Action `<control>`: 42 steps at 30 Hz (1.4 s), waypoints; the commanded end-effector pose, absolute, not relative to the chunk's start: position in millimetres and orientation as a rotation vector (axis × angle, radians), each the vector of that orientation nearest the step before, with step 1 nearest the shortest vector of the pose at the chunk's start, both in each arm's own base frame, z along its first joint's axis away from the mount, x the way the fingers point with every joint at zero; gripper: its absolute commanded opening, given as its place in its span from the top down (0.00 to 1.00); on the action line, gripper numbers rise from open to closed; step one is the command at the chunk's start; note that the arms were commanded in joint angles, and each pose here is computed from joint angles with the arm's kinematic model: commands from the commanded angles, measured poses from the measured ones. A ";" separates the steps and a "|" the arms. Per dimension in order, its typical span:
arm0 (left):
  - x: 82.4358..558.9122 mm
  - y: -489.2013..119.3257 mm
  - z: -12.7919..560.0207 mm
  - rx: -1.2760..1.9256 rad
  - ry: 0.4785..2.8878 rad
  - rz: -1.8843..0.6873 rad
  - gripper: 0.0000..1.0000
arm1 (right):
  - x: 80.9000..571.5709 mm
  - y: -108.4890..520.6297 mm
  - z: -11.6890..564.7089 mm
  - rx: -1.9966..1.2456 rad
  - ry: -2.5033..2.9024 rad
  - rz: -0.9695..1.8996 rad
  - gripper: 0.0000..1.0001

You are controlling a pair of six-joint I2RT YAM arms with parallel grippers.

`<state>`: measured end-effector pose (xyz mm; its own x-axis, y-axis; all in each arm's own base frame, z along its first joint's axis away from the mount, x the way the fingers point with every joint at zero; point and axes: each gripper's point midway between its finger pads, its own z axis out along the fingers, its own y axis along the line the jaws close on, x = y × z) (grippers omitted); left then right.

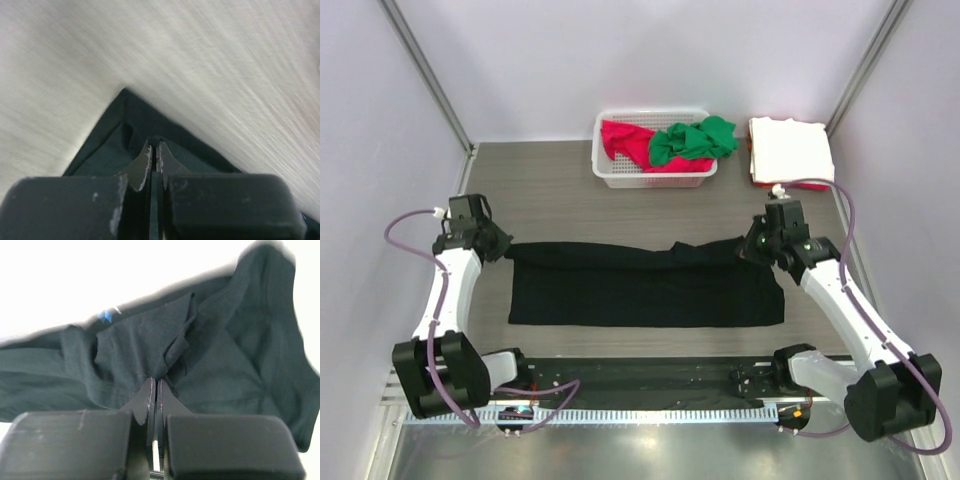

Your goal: Fold and stack the t-shirts

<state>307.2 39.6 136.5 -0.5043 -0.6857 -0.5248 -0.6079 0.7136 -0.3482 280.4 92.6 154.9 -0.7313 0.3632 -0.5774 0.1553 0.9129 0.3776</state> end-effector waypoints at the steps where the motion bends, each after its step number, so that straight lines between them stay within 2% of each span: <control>1: 294.7 56.5 127.7 -1.075 2.207 -0.050 0.99 | 251.0 91.8 121.6 0.480 2.429 0.426 0.99; 2: 290.9 58.4 123.8 -1.111 2.205 -0.038 0.96 | 244.6 88.0 115.9 0.512 2.428 0.411 0.99; 3: 285.3 60.9 118.6 -1.139 2.216 -0.020 0.88 | 238.1 85.1 116.7 0.540 2.401 0.418 0.99; 5: 277.2 64.7 109.4 -1.198 2.227 -0.009 0.82 | 222.8 70.5 97.9 0.667 2.403 0.341 0.94; 6: 275.1 66.1 106.7 -1.219 2.231 -0.010 0.65 | 219.4 68.2 100.8 0.695 2.369 0.350 0.68; 7: 273.8 68.1 107.0 -1.235 2.224 -0.008 0.42 | 217.6 67.9 100.6 0.716 2.358 0.356 0.56; 9: 272.9 72.3 106.1 -1.258 2.206 -0.014 0.18 | 217.2 62.1 106.4 0.790 2.315 0.340 0.37; 10: 273.6 73.7 109.4 -1.254 2.195 -0.016 0.15 | 219.2 62.3 111.9 0.801 2.296 0.350 0.19; 13: 276.7 77.7 122.7 -1.240 2.165 -0.011 0.13 | 225.5 68.6 115.8 0.807 2.311 0.377 0.13; 19: 300.9 46.6 159.4 -0.976 2.162 -0.121 0.21 | 248.3 116.1 119.3 0.681 2.373 0.572 0.15; 22: 307.5 1.4 157.3 -0.774 2.265 -0.163 0.23 | 256.9 134.8 107.7 0.657 2.433 0.560 0.15; 23: 304.6 -24.3 147.4 -0.694 2.337 -0.183 0.24 | 260.3 138.1 104.2 0.661 2.443 0.563 0.15; 27: 287.7 -65.0 105.1 -0.639 2.532 -0.232 0.26 | 261.2 146.9 52.7 0.745 2.615 0.487 0.15; 34: 253.5 -74.8 47.3 -0.683 2.767 -0.178 0.27 | 291.7 201.3 9.1 0.595 2.814 0.472 0.15; 40: 218.5 -81.7 28.3 -0.684 2.902 -0.203 0.30 | 348.5 219.9 -1.3 0.539 2.807 0.403 0.15; 42: 211.5 -92.6 31.8 -0.672 2.911 -0.270 0.30 | 359.8 220.5 -22.4 0.504 2.851 0.340 0.14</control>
